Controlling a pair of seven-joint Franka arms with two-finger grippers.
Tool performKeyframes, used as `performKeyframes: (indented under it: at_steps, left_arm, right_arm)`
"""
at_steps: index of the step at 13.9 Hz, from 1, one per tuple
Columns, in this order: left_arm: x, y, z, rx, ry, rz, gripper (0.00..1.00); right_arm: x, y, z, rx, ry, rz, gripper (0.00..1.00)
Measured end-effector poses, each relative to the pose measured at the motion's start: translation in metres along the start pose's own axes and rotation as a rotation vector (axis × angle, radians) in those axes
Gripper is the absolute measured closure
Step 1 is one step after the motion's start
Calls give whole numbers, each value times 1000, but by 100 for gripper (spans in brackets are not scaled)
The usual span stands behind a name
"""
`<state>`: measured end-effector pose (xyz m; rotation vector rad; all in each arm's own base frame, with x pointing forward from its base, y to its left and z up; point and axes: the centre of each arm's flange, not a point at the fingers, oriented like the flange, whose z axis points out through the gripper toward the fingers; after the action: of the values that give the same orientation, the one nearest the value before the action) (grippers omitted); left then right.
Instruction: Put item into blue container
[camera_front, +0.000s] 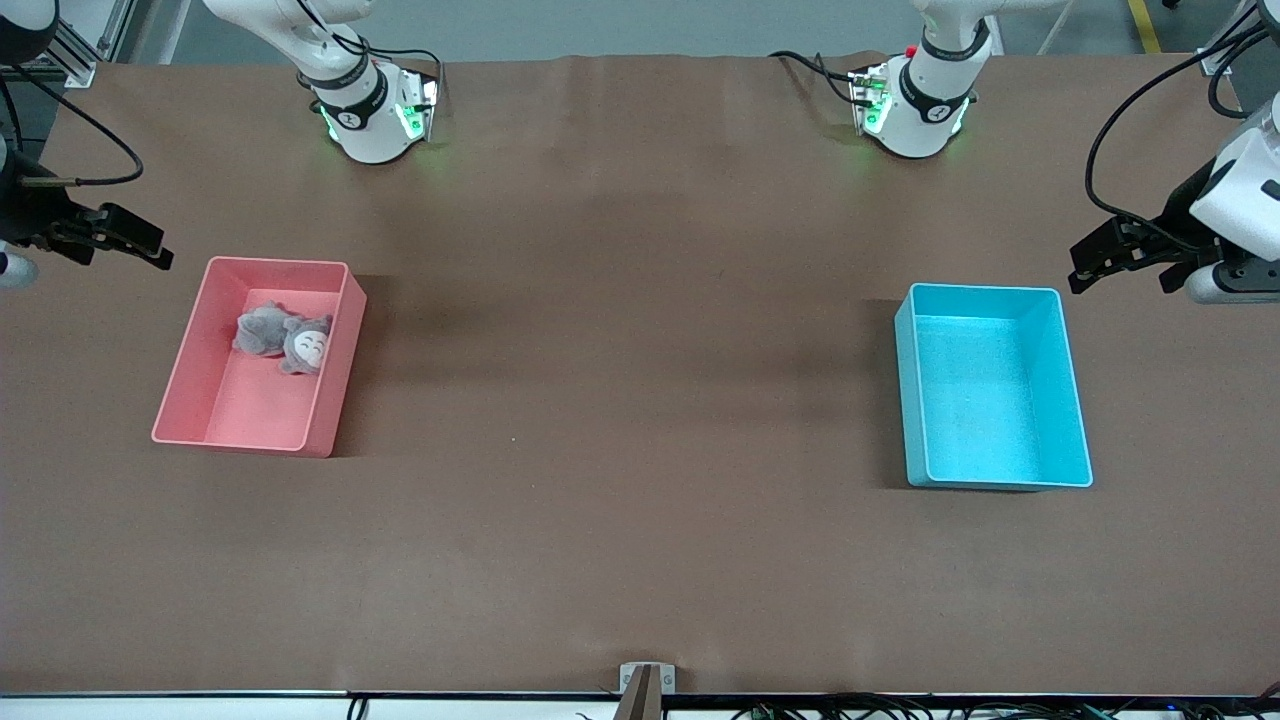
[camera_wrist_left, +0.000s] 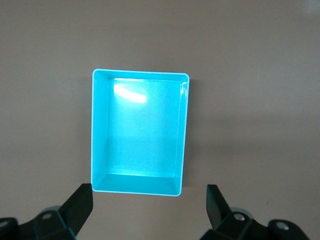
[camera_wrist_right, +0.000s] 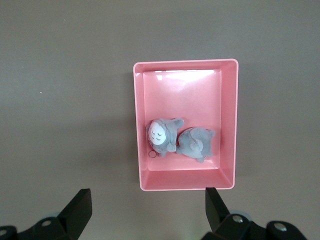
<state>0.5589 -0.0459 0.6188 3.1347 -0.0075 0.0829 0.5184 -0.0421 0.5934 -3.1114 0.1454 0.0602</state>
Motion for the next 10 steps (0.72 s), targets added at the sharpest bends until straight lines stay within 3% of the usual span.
performKeyframes:
  at_steps: [10]
  left_arm:
    - [3, -3, -11, -2, -1, -4, 0]
  right_arm:
    - [-1, -2, -17, -1, 37, -2, 0]
